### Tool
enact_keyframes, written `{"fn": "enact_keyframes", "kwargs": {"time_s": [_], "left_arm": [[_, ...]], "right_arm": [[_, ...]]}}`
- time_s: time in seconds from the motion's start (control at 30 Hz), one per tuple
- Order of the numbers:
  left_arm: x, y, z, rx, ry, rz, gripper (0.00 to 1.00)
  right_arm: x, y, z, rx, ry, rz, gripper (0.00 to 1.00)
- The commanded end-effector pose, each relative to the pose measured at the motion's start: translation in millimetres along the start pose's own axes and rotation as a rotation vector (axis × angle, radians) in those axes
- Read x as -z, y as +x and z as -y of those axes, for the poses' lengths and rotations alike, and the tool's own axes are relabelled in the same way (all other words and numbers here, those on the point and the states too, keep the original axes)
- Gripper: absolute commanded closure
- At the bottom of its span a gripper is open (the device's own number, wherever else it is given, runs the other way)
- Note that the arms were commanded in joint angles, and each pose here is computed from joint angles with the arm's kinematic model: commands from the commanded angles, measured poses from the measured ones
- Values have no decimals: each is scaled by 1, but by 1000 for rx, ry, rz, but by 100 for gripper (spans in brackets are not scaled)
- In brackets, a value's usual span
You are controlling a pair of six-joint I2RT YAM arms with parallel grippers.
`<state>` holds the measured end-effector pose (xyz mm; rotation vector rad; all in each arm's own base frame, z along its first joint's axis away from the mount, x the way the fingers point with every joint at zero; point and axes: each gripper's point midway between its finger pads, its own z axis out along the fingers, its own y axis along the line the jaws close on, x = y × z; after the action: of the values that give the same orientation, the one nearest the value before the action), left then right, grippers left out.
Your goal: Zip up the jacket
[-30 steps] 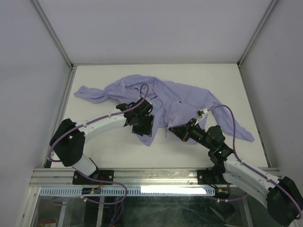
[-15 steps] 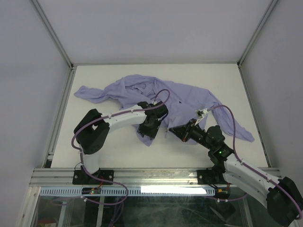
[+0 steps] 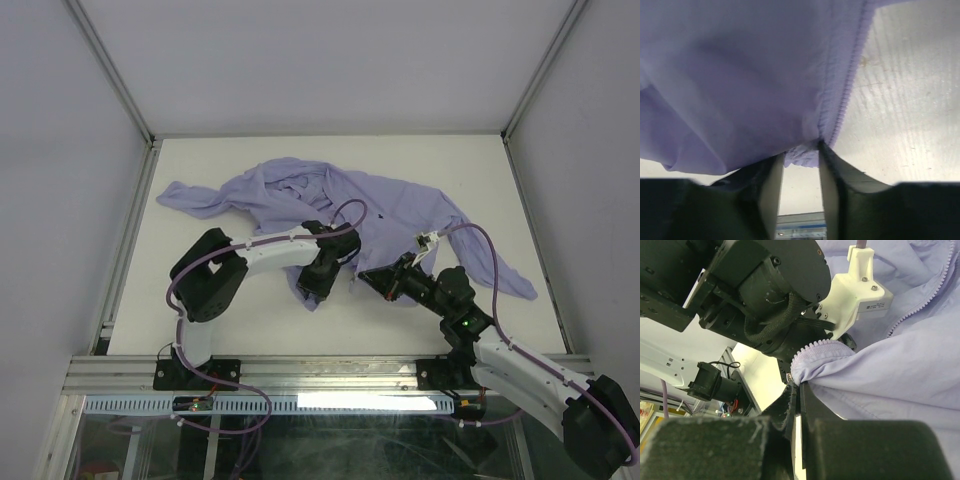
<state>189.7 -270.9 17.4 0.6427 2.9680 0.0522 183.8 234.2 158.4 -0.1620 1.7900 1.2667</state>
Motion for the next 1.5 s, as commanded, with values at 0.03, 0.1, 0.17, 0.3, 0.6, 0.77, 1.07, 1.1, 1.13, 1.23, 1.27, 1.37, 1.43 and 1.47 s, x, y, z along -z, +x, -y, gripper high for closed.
{"fn": "enact_keyframes", "kwargs": {"time_s": [0.03,0.1,0.17,0.3,0.6,0.77,1.07,1.1,1.13,1.23,1.27,1.37,1.43,1.47], "left_arm": [[-33,23,-1,2,-32,-75,77],[-29,19,6,13,5,-61,85],[-23,13,10,27,29,-33,91],[1,-4,16,84,97,39,100],[70,-50,36,260,382,233,100],[109,-75,31,398,543,361,100],[170,-98,21,464,709,640,100],[175,-99,20,463,724,671,100],[182,-101,19,461,743,709,100],[194,-102,17,456,789,788,100],[197,-102,16,456,801,812,100],[208,-101,13,455,844,885,100],[213,-98,11,450,870,926,100],[216,-97,11,448,886,950,100]], "right_arm": [[-2,-14,-5,29,-15,50,100],[-2,-15,-5,29,-14,49,100],[-2,-16,-6,30,-16,52,100],[-1,-20,-10,31,-19,57,100],[1,-28,-17,38,-32,77,100],[-5,-35,-16,31,-10,65,100],[-11,-37,-32,95,-136,61,100],[-12,-38,-33,87,-145,55,100],[-14,-38,-35,76,-153,47,100],[-18,-37,-39,33,-182,32,100],[-18,-39,-41,17,-193,39,100],[-20,-40,-44,-14,-223,45,100],[-21,-41,-48,-31,-251,44,100],[-21,-42,-51,-39,-267,46,100]]}}
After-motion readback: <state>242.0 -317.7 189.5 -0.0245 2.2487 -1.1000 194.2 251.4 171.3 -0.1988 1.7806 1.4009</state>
